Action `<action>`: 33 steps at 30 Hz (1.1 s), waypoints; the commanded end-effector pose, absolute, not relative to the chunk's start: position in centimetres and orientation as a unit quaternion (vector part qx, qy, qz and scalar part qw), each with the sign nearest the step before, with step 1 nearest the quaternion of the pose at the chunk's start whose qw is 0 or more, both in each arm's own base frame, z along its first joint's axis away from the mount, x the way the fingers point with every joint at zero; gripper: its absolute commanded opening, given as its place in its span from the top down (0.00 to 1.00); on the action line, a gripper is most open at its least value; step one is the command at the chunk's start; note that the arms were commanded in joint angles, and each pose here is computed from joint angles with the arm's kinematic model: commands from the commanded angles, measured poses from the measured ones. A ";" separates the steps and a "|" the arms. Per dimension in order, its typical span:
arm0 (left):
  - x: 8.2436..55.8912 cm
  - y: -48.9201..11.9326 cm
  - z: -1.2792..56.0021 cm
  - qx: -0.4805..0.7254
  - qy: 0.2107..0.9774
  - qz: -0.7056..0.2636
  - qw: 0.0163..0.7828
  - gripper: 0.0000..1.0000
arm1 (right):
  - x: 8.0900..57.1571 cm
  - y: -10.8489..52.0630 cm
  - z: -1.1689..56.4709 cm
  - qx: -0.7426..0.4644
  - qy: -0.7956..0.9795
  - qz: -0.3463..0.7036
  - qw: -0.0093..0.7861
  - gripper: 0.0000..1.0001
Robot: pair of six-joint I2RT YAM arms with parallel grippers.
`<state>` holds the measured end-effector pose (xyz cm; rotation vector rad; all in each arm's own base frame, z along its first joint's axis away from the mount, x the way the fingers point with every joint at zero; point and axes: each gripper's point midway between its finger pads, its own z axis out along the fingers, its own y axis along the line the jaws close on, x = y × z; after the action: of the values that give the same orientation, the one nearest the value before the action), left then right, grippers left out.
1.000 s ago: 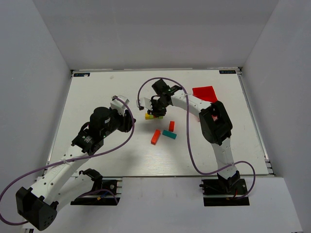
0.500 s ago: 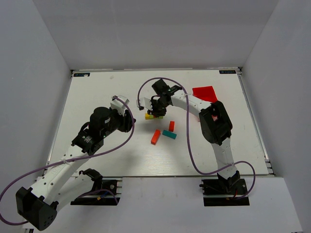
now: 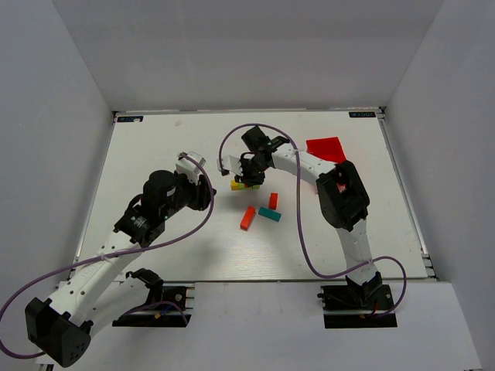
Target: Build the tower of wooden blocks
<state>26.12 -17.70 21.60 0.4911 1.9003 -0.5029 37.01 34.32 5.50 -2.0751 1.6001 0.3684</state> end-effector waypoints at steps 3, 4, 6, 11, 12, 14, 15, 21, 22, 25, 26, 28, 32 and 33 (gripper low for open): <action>26.2 -17.5 22.9 0.202 0.785 -0.214 0.546 0.45 | 37.9 35.5 6.4 -0.757 0.582 0.131 0.266 0.72; 26.2 -17.5 22.9 0.202 0.785 -0.214 0.546 0.45 | 37.9 35.4 6.1 -0.756 0.585 0.131 0.262 0.72; 26.2 -17.5 22.9 0.202 0.785 -0.214 0.546 0.45 | 38.0 35.5 6.3 -0.756 0.584 0.130 0.266 0.72; 26.2 -17.5 22.9 0.202 0.785 -0.214 0.546 0.45 | 37.9 35.4 6.1 -0.756 0.585 0.130 0.264 0.72; 26.2 -17.5 22.9 0.202 0.785 -0.214 0.546 0.45 | 38.0 35.4 6.3 -0.755 0.584 0.129 0.267 0.72; 26.2 -17.5 22.9 0.202 0.785 -0.214 0.546 0.45 | 37.8 35.6 6.2 -0.756 0.584 0.132 0.266 0.72; 26.2 -17.5 22.9 0.202 0.785 -0.214 0.546 0.45 | 37.9 35.5 6.1 -0.755 0.585 0.131 0.265 0.72; 26.2 -17.5 22.9 0.202 0.785 -0.214 0.546 0.45 | 38.0 35.5 6.1 -0.754 0.586 0.130 0.266 0.68; 26.2 -17.5 22.9 0.202 0.785 -0.214 0.546 0.45 | 38.1 35.4 6.1 -0.753 0.588 0.129 0.266 0.68; 26.2 -17.5 22.9 0.202 0.785 -0.214 0.546 0.45 | 38.0 35.5 6.1 -0.753 0.588 0.129 0.265 0.67; 26.2 -17.5 22.9 0.202 0.785 -0.214 0.546 0.45 | 38.0 35.4 6.1 -0.753 0.588 0.129 0.265 0.65; 26.2 -17.5 22.9 0.202 0.785 -0.214 0.546 0.45 | 38.1 35.4 6.1 -0.753 0.588 0.127 0.267 0.64; 26.2 -17.5 22.9 0.202 0.785 -0.214 0.546 0.45 | 38.2 35.3 6.0 -0.752 0.590 0.126 0.266 0.59; 26.2 -17.5 22.9 0.202 0.785 -0.214 0.546 0.45 | 38.0 35.3 5.9 -0.753 0.590 0.128 0.264 0.59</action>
<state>26.12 -17.70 21.59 0.4912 1.9006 -0.5029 37.45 34.53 5.21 -2.0541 1.6132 0.3527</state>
